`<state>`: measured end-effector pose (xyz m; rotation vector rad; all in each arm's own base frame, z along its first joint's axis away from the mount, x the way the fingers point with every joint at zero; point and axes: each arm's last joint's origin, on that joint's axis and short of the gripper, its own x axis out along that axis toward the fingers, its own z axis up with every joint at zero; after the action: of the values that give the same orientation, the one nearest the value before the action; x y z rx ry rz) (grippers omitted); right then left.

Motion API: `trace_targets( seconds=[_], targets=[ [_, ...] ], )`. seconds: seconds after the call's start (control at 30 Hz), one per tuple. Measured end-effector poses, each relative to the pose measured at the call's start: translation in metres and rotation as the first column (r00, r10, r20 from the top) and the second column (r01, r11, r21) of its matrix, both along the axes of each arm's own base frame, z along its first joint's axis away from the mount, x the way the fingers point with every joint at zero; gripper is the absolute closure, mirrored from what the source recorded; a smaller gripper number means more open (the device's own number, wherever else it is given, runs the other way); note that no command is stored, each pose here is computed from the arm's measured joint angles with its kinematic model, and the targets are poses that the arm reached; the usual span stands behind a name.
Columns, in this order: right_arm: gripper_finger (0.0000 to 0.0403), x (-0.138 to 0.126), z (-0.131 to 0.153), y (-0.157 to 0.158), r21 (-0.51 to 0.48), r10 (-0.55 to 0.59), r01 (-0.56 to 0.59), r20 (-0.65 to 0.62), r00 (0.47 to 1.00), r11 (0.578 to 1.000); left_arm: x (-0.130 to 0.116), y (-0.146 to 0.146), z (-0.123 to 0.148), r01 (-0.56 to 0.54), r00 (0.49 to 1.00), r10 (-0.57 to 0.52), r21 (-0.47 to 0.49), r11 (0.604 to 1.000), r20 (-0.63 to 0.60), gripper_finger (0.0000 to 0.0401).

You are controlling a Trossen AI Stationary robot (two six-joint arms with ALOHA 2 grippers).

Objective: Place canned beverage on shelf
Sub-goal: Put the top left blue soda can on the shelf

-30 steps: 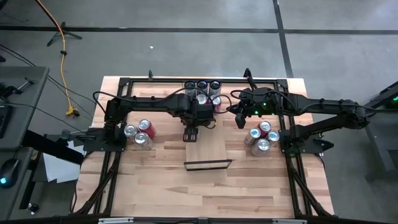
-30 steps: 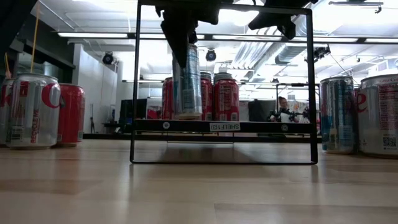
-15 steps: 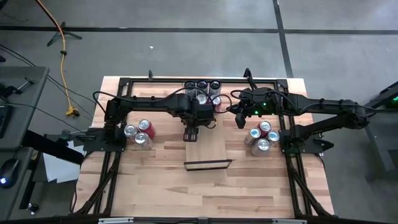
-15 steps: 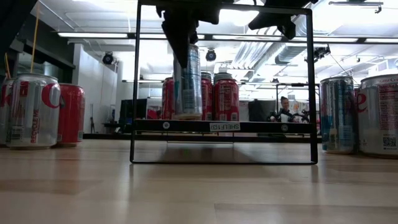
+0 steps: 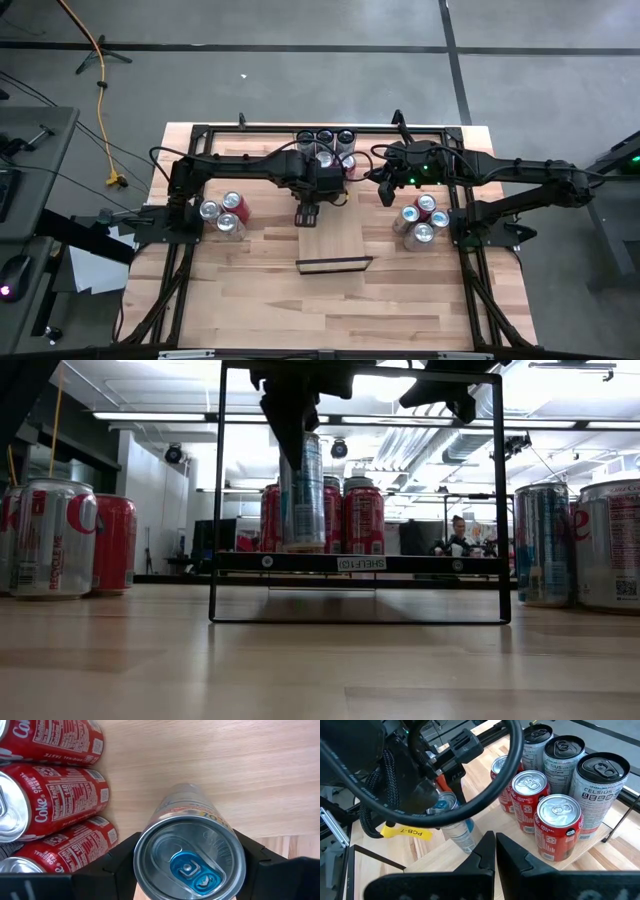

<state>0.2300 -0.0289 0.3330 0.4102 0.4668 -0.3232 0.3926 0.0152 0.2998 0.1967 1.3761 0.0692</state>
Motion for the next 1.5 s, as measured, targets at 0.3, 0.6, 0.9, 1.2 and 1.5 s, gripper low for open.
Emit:
trace_targets(
  seconds=[0.3,0.6,0.9,1.2,1.5],
  targets=[
    [0.0402,0.0,0.0,0.0,-0.001,0.002,-0.002,-0.006,1.0,1.0,0.006,0.0,-0.016,0.011,0.998,-0.011,0.0,1.0,-0.06,0.0162],
    [0.0402,0.0,-0.001,0.0,0.0,0.004,-0.004,-0.007,1.0,1.0,0.007,-0.002,-0.018,0.013,0.998,-0.013,0.006,1.0,-0.067,0.013],
    [0.0402,0.0,-0.001,0.0,0.0,0.004,-0.004,-0.007,1.0,1.0,0.003,-0.002,-0.018,0.029,0.993,-0.029,0.002,1.0,-0.112,0.0047],
    [0.0402,0.0,0.001,0.0,-0.047,0.027,-0.027,-0.004,1.0,0.999,-0.019,-0.001,0.015,-0.069,0.997,0.068,-0.009,0.998,-0.04,0.0017],
    [0.0402,0.0,0.001,-0.001,-0.093,0.0,-0.001,-0.008,1.0,0.996,-0.071,-0.007,0.095,-0.129,0.898,0.157,-0.094,0.987,0.411,0.0016]
  ],
)
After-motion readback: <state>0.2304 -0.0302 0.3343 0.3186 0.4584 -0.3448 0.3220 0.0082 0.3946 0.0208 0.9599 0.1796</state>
